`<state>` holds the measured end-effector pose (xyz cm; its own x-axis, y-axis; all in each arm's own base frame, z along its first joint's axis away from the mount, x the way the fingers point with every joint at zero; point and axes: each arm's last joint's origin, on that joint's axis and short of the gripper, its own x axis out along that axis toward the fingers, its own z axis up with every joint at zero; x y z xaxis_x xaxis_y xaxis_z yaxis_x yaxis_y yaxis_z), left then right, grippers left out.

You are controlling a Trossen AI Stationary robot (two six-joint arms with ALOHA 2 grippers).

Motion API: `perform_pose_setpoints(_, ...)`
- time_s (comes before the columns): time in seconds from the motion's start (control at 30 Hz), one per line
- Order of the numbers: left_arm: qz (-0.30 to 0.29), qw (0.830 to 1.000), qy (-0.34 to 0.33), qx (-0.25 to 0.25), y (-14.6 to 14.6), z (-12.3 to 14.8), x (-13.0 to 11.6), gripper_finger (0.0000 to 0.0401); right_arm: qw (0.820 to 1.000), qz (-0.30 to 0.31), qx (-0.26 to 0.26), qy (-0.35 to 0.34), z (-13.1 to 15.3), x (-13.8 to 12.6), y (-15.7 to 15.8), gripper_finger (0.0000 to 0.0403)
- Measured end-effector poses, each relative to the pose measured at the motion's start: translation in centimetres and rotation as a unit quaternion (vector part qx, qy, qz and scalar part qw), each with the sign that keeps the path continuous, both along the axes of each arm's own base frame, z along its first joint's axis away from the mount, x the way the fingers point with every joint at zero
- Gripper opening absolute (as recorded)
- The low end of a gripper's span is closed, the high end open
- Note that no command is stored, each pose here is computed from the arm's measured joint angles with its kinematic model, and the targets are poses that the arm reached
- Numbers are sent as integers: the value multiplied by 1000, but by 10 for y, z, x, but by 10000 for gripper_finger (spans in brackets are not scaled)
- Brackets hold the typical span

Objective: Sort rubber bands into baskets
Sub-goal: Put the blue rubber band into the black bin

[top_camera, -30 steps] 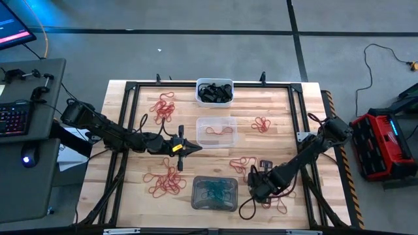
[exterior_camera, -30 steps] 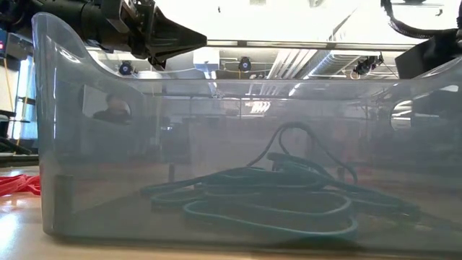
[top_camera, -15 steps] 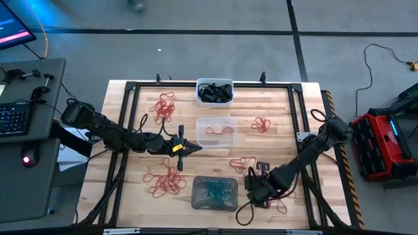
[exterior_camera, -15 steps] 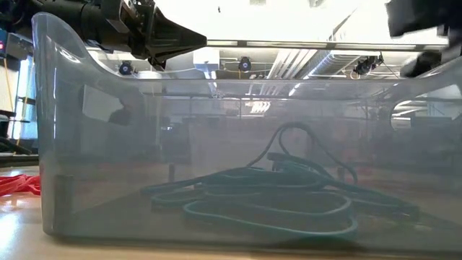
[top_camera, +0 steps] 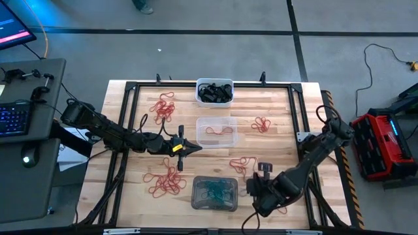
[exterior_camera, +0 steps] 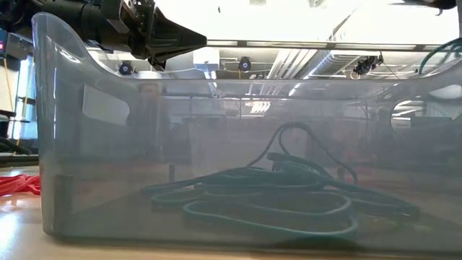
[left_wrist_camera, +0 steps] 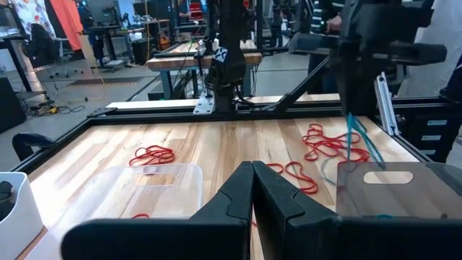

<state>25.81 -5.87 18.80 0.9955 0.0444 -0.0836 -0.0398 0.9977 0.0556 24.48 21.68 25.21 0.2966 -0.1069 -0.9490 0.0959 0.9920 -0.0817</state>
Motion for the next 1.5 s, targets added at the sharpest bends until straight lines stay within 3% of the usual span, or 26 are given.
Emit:
perform_pose_setpoints(0.7,0,1000,1,-1,0,0,0,0,1000,-26,2,5,-11,-4,1,1)
perform_pose_setpoints(0.8,0,1000,1,-1,0,0,0,0,999,-33,2,2,-11,-4,1,14)
perform_pose_setpoints(1.03,0,1000,1,-1,0,0,0,0,999,-38,6,4,-11,-4,1,90)
perform_pose_setpoints(1.3,0,1000,1,-1,0,0,0,0,999,-48,18,2,-14,-2,3,50)
perform_pose_setpoints(1.5,0,1000,1,-1,0,0,0,0,997,-56,15,44,-34,5,8,81)
